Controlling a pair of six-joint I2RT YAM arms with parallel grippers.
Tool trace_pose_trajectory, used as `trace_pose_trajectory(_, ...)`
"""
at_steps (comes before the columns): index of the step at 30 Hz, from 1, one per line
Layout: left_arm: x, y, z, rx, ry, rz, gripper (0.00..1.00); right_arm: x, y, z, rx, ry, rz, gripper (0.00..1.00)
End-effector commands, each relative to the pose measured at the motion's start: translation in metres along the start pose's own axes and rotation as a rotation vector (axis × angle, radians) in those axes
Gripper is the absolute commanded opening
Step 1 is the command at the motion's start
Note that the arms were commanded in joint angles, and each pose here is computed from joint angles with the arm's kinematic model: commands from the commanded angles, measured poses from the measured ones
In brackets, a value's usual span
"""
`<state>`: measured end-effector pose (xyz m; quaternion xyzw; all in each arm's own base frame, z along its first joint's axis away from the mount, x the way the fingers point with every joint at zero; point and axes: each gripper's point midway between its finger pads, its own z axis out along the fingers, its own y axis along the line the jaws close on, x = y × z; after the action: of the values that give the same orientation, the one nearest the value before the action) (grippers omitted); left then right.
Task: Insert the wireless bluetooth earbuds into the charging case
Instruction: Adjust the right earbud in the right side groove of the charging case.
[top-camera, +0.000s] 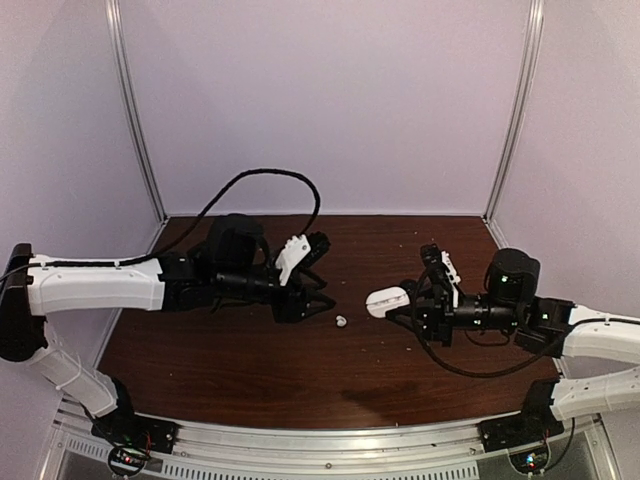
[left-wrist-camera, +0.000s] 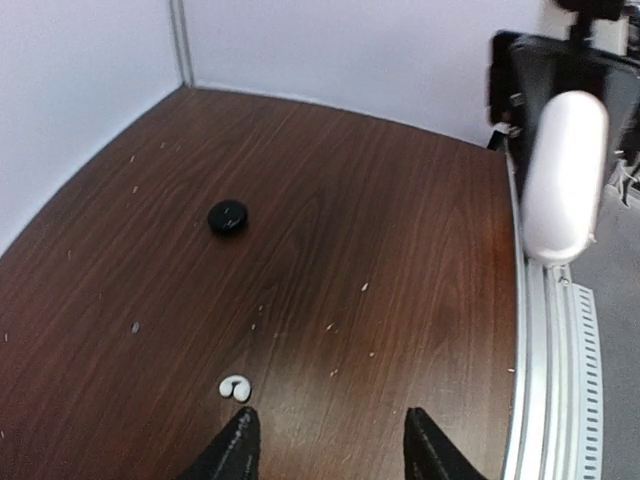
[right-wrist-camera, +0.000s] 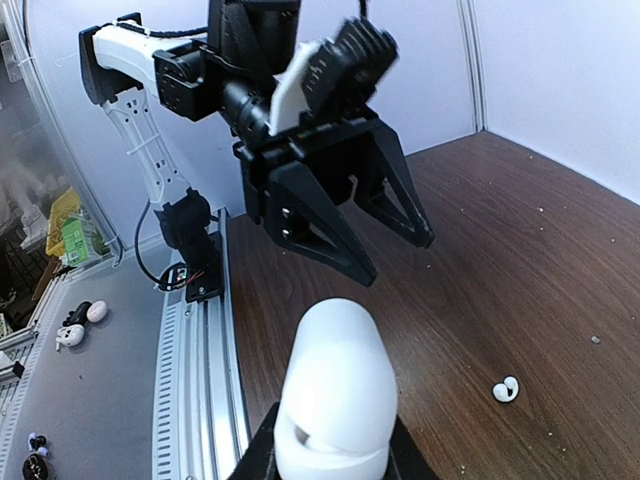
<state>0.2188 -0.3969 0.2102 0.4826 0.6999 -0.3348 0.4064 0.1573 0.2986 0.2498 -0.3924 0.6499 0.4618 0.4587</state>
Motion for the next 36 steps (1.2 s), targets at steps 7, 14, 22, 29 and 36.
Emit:
trace_pose_trajectory(7,-0.084,-0.081,-0.013,0.247,-0.218,0.224,0.68,-0.008,0.006,0.003,-0.05,-0.026,-0.02,0.0)
trace_pose_trajectory(14,-0.095,-0.084,-0.003,0.243,-0.222,0.217,0.69,-0.01,0.013,0.007,-0.093,-0.016,-0.044,0.0)
trace_pose_trajectory(22,-0.088,-0.086,0.01,0.252,-0.182,0.227,0.69,-0.013,0.014,0.008,-0.1,-0.017,-0.053,0.0)
trace_pose_trajectory(29,-0.082,-0.069,0.024,0.163,-0.122,0.188,0.62,-0.013,0.019,0.007,-0.125,-0.019,-0.06,0.0)
trace_pose_trajectory(36,-0.086,-0.059,0.018,0.15,-0.139,0.16,0.52,-0.009,0.023,0.007,-0.148,-0.001,-0.076,0.0)
